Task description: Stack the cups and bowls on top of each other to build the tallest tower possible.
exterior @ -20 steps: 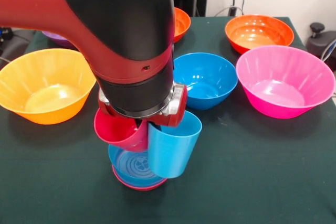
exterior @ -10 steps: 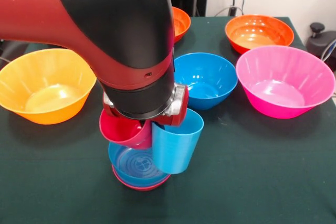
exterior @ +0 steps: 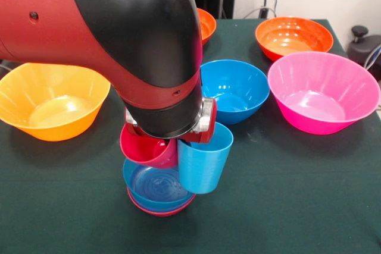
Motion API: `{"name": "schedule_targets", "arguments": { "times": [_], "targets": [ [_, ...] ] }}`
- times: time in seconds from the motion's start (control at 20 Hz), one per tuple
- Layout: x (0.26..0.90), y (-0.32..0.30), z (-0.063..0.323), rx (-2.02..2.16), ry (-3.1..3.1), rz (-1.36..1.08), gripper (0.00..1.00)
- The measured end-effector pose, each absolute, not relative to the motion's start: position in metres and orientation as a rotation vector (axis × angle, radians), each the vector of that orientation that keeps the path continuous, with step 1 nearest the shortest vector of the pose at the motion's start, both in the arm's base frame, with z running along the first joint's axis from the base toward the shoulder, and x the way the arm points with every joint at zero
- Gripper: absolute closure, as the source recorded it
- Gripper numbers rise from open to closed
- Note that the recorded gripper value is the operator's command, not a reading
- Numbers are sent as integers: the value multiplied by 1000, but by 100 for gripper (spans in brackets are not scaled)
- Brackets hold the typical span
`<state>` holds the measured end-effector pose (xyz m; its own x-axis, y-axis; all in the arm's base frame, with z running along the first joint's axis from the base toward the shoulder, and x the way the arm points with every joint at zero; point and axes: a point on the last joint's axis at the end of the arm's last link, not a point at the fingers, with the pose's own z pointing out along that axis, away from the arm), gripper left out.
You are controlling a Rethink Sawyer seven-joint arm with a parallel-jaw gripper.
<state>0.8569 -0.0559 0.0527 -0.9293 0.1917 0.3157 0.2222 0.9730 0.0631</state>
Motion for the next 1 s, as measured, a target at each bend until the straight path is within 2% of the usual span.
{"name": "schedule_targets", "arguments": {
  "times": [0.5, 1.0],
  "targets": [
    [856, -60, 41, -288, -2856, -153, 100],
    [857, -73, 44, -307, -2862, -149, 100]
  ]
}}
